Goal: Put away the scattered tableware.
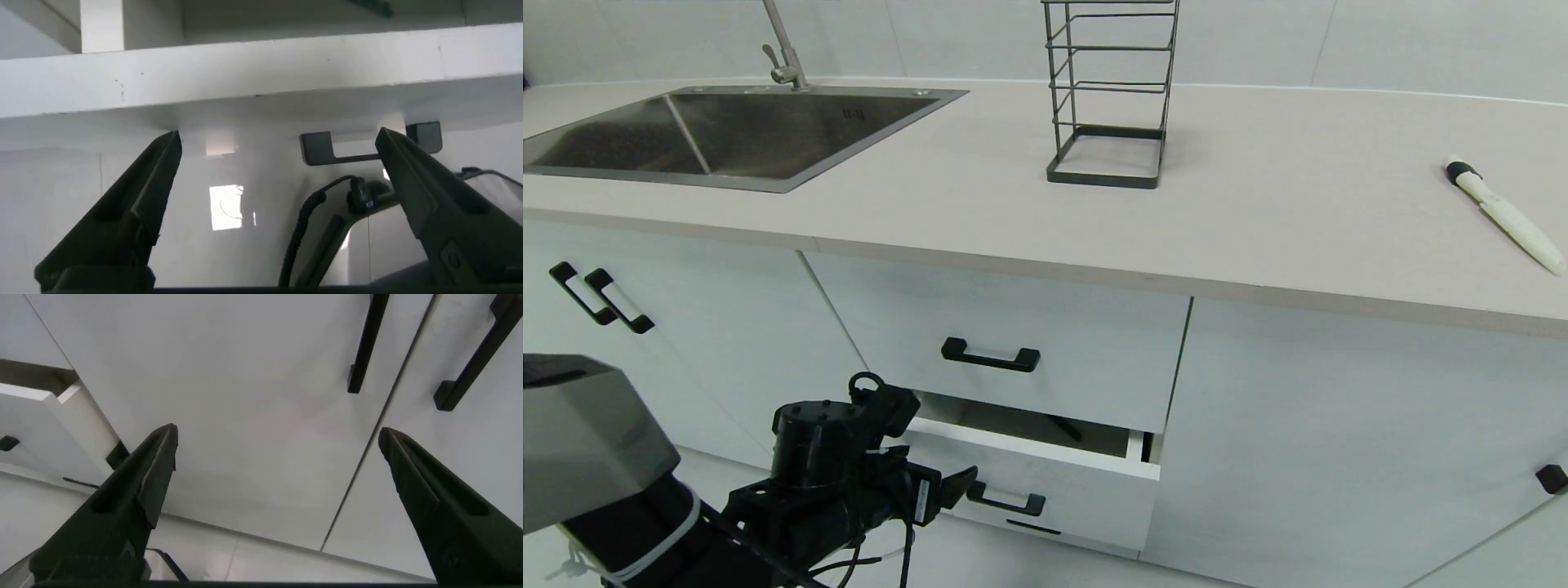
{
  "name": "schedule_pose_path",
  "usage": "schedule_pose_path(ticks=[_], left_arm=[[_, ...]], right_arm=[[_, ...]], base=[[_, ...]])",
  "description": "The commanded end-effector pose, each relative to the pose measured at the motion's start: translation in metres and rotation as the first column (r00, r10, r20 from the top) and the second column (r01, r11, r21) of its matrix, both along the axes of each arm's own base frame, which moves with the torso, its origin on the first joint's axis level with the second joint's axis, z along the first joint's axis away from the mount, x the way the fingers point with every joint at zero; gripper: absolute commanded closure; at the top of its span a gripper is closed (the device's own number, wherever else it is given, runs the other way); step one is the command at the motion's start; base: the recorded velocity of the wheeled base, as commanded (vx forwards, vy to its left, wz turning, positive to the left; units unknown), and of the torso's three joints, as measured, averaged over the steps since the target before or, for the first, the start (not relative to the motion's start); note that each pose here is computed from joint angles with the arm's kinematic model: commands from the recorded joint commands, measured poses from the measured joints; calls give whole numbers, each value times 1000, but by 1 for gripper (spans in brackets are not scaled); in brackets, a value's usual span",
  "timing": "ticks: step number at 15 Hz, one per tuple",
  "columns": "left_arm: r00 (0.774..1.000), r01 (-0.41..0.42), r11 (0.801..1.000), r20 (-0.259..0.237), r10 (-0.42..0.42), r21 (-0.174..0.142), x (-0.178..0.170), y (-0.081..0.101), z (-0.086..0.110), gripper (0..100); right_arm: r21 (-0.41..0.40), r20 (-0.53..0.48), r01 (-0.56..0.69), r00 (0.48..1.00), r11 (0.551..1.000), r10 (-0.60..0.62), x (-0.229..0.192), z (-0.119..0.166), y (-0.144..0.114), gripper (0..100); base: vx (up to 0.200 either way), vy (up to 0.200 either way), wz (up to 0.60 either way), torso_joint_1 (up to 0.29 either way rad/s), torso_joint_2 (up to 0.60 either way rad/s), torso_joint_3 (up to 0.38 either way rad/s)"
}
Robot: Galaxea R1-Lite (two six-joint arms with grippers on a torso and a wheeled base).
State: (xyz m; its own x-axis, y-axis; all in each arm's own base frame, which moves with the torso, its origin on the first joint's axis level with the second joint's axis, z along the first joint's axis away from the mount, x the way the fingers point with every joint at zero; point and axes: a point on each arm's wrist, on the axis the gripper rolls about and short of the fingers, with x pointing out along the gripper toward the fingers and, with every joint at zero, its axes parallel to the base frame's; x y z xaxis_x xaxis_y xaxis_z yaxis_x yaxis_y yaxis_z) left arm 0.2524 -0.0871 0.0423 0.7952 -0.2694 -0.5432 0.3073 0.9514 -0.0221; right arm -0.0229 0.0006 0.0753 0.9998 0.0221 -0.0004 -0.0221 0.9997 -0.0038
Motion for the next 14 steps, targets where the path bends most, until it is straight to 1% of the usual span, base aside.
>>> schedule_pose_path(ticks=[1,5,8,11,14], left_arm=[[1000,-5,1000,11,5,-3,6,-1,0,0],[999,-10,1000,45,10,-13,21,-4,3,0],[999,-13,1000,45,13,-13,27,-4,0,0],[996,-20,999,88,23,-29,38,-5,3,0],[996,-20,999,89,23,-30,38,-5,3,0]], right_arm=[[-1,-1,-1,1000,1000,1,0,0,0,0],[-1,-1,1,1000,1000,-1,0,0,0,0],[-1,-1,1,1000,1000,-1,0,0,0,0],[-1,-1,1,1000,1000,-1,0,0,0,0],[-1,-1,1,1000,1000,-1,0,0,0,0]], base=[[0,0,0,0,0,0],[0,0,0,0,0,0],[0,0,0,0,0,0],[0,0,0,0,0,0],[0,0,0,0,0,0]])
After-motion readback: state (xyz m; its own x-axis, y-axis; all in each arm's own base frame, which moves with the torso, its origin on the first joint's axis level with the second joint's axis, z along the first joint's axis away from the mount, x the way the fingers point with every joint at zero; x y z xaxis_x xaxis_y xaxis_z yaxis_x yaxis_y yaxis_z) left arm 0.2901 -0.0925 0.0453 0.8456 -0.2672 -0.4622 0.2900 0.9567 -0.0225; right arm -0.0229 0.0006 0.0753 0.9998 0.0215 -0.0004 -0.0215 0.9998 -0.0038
